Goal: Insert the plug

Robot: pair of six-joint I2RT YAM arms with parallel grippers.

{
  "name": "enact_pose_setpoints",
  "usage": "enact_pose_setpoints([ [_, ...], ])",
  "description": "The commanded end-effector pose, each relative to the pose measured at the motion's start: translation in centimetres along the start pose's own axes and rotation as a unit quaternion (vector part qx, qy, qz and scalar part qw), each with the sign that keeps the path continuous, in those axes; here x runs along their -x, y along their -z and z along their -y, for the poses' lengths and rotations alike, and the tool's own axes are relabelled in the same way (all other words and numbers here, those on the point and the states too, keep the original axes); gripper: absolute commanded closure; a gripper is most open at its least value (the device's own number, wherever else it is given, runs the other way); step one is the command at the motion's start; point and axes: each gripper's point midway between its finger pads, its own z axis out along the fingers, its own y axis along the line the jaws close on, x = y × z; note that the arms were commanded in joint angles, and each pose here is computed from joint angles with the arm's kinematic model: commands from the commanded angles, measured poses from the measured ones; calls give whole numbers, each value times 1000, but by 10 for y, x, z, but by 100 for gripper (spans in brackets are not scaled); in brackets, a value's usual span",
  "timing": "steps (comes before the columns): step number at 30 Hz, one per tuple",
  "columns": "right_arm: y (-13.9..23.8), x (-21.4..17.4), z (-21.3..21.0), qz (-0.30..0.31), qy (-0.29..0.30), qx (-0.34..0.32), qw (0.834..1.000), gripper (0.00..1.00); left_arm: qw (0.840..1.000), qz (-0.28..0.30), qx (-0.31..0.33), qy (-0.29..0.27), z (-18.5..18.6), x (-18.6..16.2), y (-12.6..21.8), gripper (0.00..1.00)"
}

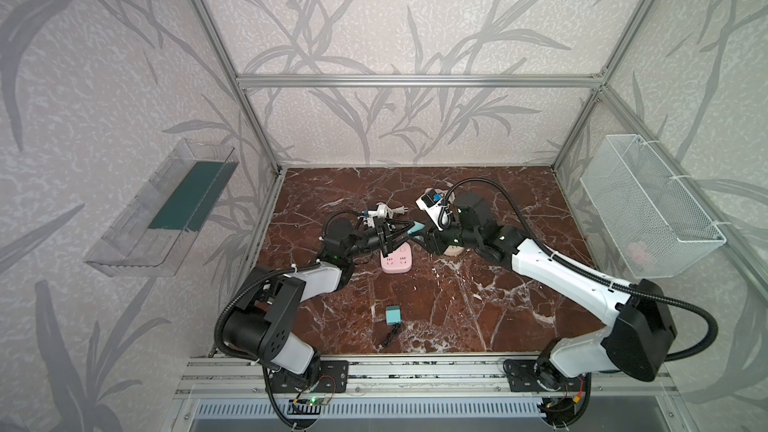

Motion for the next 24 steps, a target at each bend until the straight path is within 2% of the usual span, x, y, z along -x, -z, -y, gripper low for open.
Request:
enact_pose_setpoints([
  [1, -3, 4, -10, -4, 6, 17, 1000, 54, 999, -20, -28, -18, 22, -6, -3, 100],
  [3, -3, 5, -10, -2, 6, 17, 1000, 58, 999, -19, -27, -17, 21, -6, -3, 100],
  [5, -4, 6, -10, -1, 3, 19, 1000, 70, 999, -19, -25, -16, 19, -5, -3, 100],
  [8, -3, 9, -12, 4, -2, 24, 1000, 83, 999, -19, -24, -18, 17, -5, -4, 100],
  [14, -5, 12, -12, 0, -23, 23, 999, 97, 1000, -8, -17, -13, 9, 4, 1, 100],
  [15, -5, 14, -12, -1, -28, 23, 999, 100, 1000, -4, -16, -14, 9, 6, 4, 98],
  [17, -6, 15, -13, -4, -38, 27, 999, 100, 1000, 9, -12, -14, 9, 14, 11, 79],
  [22, -7, 17, -14, -11, -66, 28, 997, 100, 999, 32, 22, -24, 4, 28, 28, 46],
  [24, -8, 16, -13, -18, -80, 25, 996, 100, 997, 50, 44, -29, 1, 36, 38, 36],
])
